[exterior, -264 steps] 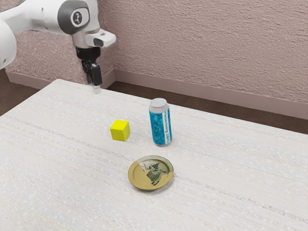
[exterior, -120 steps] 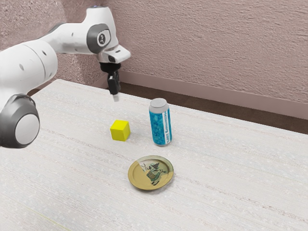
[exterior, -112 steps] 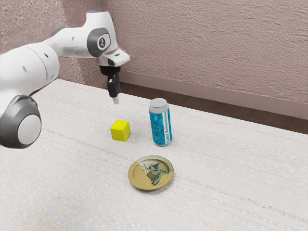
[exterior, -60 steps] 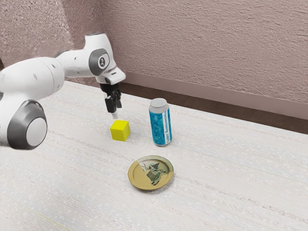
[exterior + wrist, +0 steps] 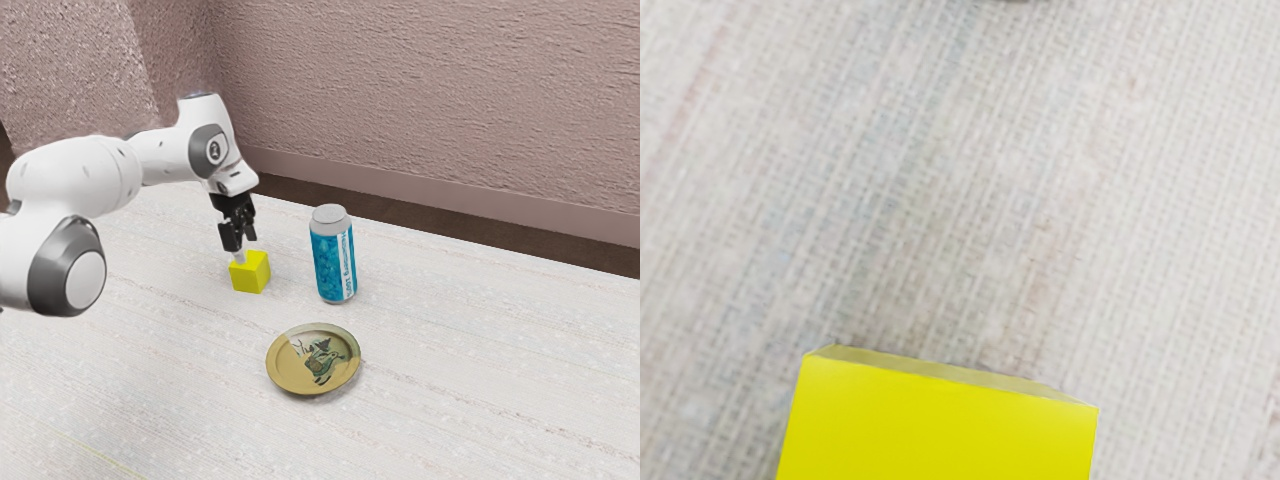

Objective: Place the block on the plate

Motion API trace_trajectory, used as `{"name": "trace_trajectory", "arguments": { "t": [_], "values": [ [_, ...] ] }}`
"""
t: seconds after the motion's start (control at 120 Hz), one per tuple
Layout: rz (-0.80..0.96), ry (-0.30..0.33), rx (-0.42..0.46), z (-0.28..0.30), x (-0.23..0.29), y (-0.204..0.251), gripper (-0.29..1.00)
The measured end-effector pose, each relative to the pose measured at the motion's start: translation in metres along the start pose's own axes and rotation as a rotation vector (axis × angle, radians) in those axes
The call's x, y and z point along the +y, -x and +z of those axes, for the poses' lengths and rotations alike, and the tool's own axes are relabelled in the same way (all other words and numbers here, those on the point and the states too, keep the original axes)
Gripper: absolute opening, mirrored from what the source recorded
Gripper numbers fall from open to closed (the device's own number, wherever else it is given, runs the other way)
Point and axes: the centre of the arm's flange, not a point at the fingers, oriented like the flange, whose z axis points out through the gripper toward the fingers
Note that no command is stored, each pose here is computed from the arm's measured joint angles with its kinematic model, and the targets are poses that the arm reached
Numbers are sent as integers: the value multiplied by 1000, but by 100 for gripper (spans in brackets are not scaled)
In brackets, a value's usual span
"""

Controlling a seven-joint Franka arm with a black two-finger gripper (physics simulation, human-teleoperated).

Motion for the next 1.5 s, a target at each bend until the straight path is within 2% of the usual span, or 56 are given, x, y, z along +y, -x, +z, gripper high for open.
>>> {"name": "trace_trajectory", "arguments": {
  "t": [0.583,0.758,0.917,1.017,1.3,1.5],
  "values": [
    [54,25,10,50,-1,-5,70],
    [66,22,17,50,-1,-10,49],
    [66,15,20,50,-1,-9,40],
    [66,8,22,45,-1,-9,35],
    [68,-49,33,-6,4,-9,36],
    [44,-27,31,-27,32,2,37]
  ]
}}
